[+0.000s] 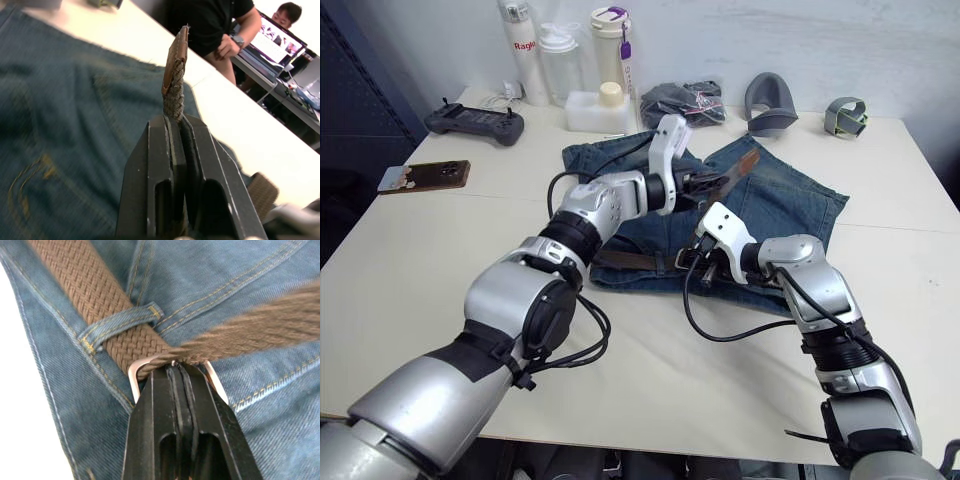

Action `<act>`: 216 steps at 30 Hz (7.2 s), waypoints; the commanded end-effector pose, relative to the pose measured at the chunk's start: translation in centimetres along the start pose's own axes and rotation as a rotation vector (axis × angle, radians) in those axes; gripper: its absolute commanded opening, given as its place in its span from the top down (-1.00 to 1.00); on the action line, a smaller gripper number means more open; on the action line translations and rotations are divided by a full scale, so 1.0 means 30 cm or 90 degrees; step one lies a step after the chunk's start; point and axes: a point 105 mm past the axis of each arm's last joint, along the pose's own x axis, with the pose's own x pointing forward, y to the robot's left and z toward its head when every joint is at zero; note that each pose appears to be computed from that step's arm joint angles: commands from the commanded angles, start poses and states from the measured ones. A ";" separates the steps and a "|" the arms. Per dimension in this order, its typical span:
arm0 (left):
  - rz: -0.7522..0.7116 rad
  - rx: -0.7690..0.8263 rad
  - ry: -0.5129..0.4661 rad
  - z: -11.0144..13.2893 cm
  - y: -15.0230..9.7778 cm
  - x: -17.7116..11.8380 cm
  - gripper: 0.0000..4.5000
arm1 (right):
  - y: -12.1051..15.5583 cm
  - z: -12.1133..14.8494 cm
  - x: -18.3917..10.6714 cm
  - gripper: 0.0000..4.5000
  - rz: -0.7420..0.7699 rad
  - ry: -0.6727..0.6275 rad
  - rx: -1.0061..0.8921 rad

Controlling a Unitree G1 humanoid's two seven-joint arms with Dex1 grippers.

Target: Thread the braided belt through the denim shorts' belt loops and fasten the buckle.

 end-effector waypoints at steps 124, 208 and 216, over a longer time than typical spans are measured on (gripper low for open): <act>-0.128 0.858 0.226 -0.053 0.039 -0.135 1.00 | 0.013 -0.012 -0.204 0.31 -0.298 0.043 -0.474; -0.303 0.863 0.191 -0.089 -0.057 -0.157 1.00 | 0.030 0.050 -0.174 0.98 -0.386 -0.035 -0.475; -0.291 0.773 0.156 -0.135 -0.103 -0.078 1.00 | 0.088 0.043 -0.143 0.98 -0.338 -0.051 -0.471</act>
